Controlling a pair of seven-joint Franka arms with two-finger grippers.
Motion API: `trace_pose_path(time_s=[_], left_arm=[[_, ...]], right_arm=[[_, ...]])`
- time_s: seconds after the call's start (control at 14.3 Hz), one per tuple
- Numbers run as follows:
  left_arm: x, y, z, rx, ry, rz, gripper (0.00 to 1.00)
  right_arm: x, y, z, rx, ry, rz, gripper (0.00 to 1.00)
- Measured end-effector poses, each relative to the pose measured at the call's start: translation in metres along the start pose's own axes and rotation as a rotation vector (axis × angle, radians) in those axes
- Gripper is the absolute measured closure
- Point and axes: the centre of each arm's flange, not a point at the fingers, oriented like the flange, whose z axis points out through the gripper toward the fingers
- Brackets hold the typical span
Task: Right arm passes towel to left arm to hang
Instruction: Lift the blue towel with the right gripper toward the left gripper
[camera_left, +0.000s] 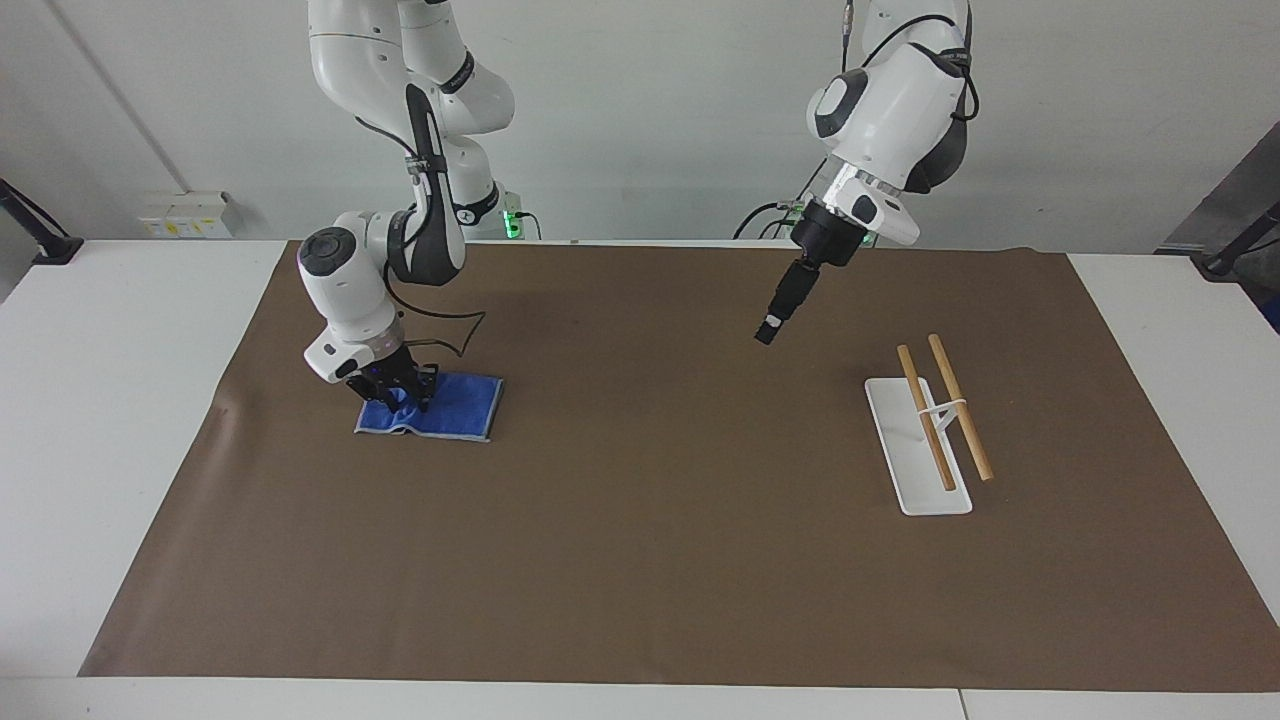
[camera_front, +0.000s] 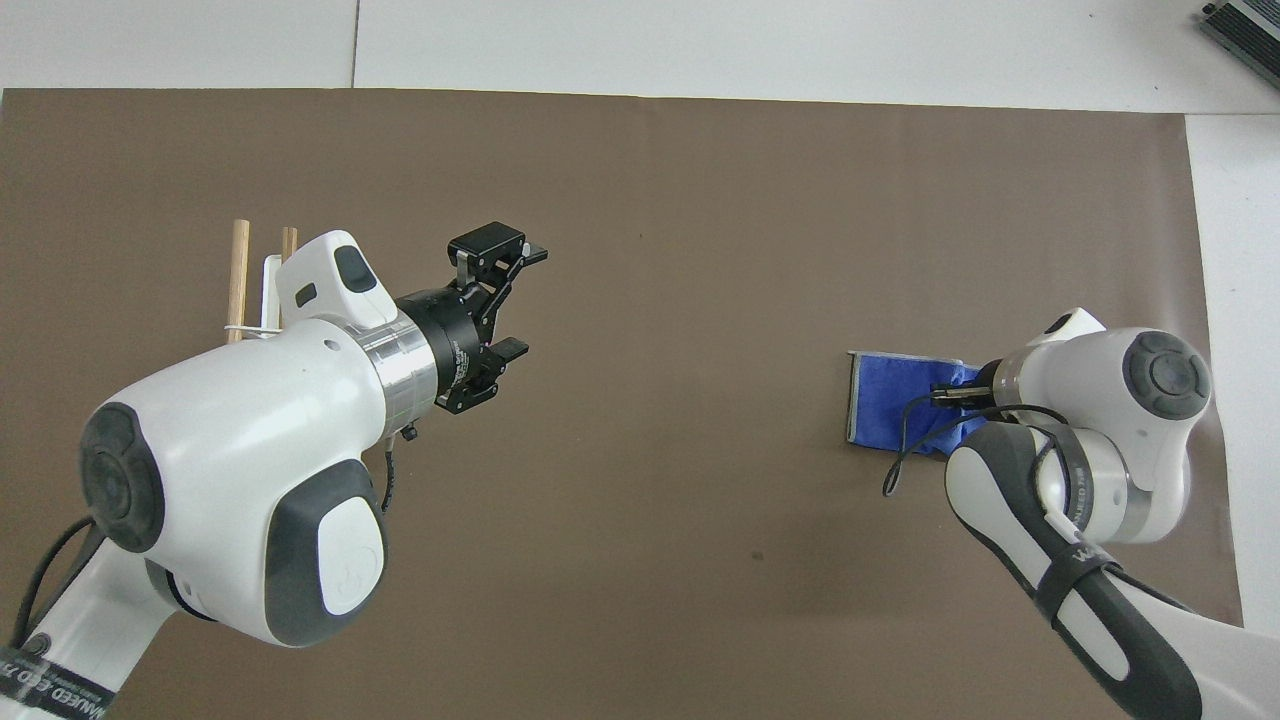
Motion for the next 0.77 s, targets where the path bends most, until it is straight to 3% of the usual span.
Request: trace_pose_path(time_s=[0.35, 0.77], left_arm=[[-0.004, 0.001, 0.002, -0.026, 0.001, -0.018, 0.00], [-0.008, 0.008, 0.004, -0.131, -0.004, -0.313, 0.00]], right_arm=[[0.037, -0.025, -0.062, 0.013, 0.005, 0.042, 0.96], [0.065, -0.053, -0.126, 0.250, 0.043, 0.221, 0.96]])
